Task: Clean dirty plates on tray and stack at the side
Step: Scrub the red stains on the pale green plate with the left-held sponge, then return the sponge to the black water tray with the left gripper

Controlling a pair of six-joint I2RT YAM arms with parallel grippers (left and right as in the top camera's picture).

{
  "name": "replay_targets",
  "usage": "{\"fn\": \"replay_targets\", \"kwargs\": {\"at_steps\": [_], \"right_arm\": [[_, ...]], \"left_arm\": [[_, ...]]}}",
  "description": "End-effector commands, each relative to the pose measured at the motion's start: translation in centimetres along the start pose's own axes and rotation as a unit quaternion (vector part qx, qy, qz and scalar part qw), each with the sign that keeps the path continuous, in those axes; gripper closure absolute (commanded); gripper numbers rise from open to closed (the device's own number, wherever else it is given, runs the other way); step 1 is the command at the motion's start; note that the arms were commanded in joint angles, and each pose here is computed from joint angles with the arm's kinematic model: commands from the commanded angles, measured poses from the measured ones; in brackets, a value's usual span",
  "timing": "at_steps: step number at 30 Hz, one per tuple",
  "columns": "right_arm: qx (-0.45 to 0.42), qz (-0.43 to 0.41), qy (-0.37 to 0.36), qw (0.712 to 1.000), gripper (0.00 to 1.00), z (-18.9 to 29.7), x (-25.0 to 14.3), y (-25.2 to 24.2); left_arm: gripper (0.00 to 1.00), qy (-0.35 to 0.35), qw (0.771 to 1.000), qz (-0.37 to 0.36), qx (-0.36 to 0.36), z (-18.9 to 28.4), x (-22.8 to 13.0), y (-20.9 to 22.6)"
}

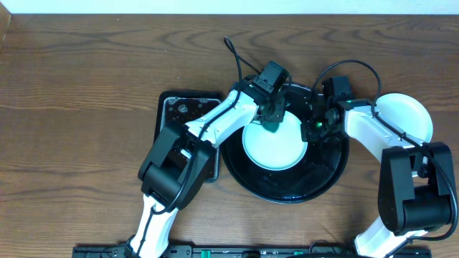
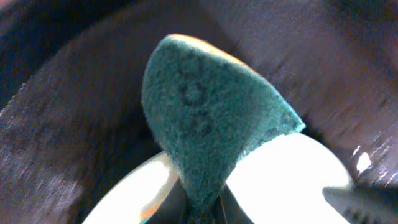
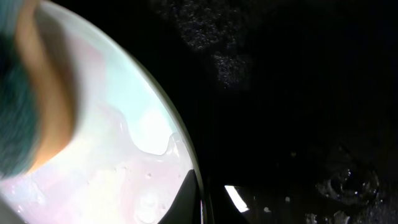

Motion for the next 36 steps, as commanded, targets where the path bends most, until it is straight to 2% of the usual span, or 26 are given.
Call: {"fn": "replay_targets", "kwargs": {"at_steps": [1, 8, 12, 17, 22, 27, 30, 36], "right_arm": [[-0.018, -0.006, 0.038, 0.999, 0.99, -1.6, -1.9, -0.5], [-0.022, -0.006, 0.038, 0.999, 0.98, -1.6, -1.9, -0.6], [-0.021, -0.006, 0.038, 0.999, 0.96, -1.6, -1.9, -0.6], [-0.021, -0.005, 0.036, 0.999, 0.90, -1.6, -1.8, -0.5], [-0.021, -0.007, 0.026, 0.999, 0.90, -1.6, -1.4, -0.5], [-0.020, -0.018, 0.022, 0.999, 0.95, -1.6, -1.2, -0.5], [-0.021, -0.018, 0.024, 0.999, 0.99, -1.6, -1.3, -0.5], [-0.019, -0.018, 0.023, 0.999, 0.99, -1.5, -1.3, -0.4]], "left_arm": [[0.93, 0.045, 0.999, 0.009, 0.029, 0.5, -2.3, 1.3], [0.93, 0.002, 1.000, 0.012, 0.010, 8.0, -1.1, 0.8], [0.93, -0.024, 0.999, 0.023, 0.013, 12.4, -0.2, 2.8], [0.93, -0.028, 0.990, 0.084, 0.108, 15.6, -0.1, 9.2], [0.93, -0.005, 0.981, 0.133, 0.137, 16.0, -0.5, 14.0], [0.93, 0.009, 0.974, 0.167, 0.152, 15.2, -1.5, 17.4], [0.93, 0.024, 0.970, 0.183, 0.160, 14.5, -2.5, 18.8], [0.93, 0.048, 0.966, 0.192, 0.168, 12.4, -4.7, 20.1]]}}
Point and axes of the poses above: each gripper's point midway between its finger pads, its own z axis back along the fingers, its own y axis along the line the jaws close on, x = y × z, the point moved 5 cm from there along z, back along the fingers, and after that the axes turned 4 degrees about z, right-handed, at the moved point
